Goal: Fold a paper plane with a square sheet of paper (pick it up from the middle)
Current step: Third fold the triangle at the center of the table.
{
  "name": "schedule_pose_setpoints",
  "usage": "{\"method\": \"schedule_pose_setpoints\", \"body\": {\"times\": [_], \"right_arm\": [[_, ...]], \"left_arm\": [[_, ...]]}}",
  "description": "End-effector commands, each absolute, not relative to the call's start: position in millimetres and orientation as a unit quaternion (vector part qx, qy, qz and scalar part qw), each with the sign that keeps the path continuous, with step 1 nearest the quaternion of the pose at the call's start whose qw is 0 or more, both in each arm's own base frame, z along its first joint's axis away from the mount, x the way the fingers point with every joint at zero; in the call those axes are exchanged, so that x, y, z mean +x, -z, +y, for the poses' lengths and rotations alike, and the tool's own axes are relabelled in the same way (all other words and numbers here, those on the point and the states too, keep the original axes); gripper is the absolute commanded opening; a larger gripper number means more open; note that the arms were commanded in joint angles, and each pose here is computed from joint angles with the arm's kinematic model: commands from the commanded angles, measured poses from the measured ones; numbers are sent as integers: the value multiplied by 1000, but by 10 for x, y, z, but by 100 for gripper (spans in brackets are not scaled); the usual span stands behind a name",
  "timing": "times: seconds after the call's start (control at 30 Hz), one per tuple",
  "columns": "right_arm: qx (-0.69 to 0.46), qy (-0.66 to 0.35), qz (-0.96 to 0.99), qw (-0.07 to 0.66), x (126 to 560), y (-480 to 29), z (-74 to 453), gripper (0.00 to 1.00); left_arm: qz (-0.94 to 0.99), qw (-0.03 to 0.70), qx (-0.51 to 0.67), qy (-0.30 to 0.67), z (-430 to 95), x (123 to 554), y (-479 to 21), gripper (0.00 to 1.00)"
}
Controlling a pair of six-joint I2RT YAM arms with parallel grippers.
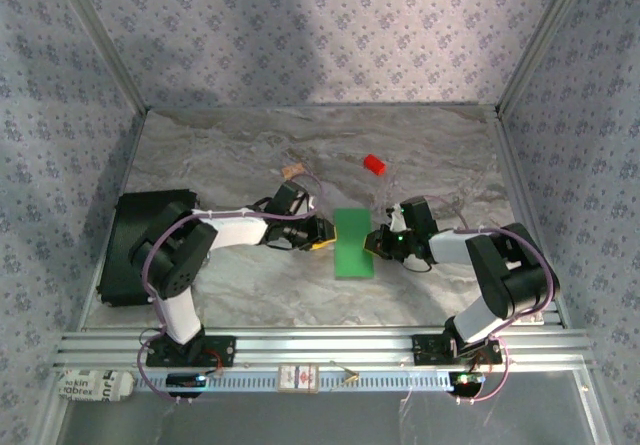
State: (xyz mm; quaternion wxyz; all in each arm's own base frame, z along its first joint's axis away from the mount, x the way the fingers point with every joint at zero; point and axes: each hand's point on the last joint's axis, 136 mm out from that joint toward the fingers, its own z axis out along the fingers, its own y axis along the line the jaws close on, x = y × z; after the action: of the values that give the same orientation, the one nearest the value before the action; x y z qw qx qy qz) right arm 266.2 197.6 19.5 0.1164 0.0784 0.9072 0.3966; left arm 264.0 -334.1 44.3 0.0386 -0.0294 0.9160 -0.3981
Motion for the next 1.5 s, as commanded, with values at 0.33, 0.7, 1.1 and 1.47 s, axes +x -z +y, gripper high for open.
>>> {"method": "schedule_pose_setpoints", "body": {"times": [0.33,0.7,1.1,1.47], "right_arm": [[86,-357,926,88,2496,14,1886,10],[91,-352,927,87,2481,32,1865,10],[95,-351,927,89,2485,30,1860,10],[97,-355,925,93,2506,2,1869,10]], "left_arm": [[912,-1,-23,409,-3509,2569,-342,26],[911,-4,-22,411,-3533,2542,-302,22],[904,-6,-32,426,-3572,2554,-306,20],[902,-7,-34,429,-3572,2543,-310,19]]}}
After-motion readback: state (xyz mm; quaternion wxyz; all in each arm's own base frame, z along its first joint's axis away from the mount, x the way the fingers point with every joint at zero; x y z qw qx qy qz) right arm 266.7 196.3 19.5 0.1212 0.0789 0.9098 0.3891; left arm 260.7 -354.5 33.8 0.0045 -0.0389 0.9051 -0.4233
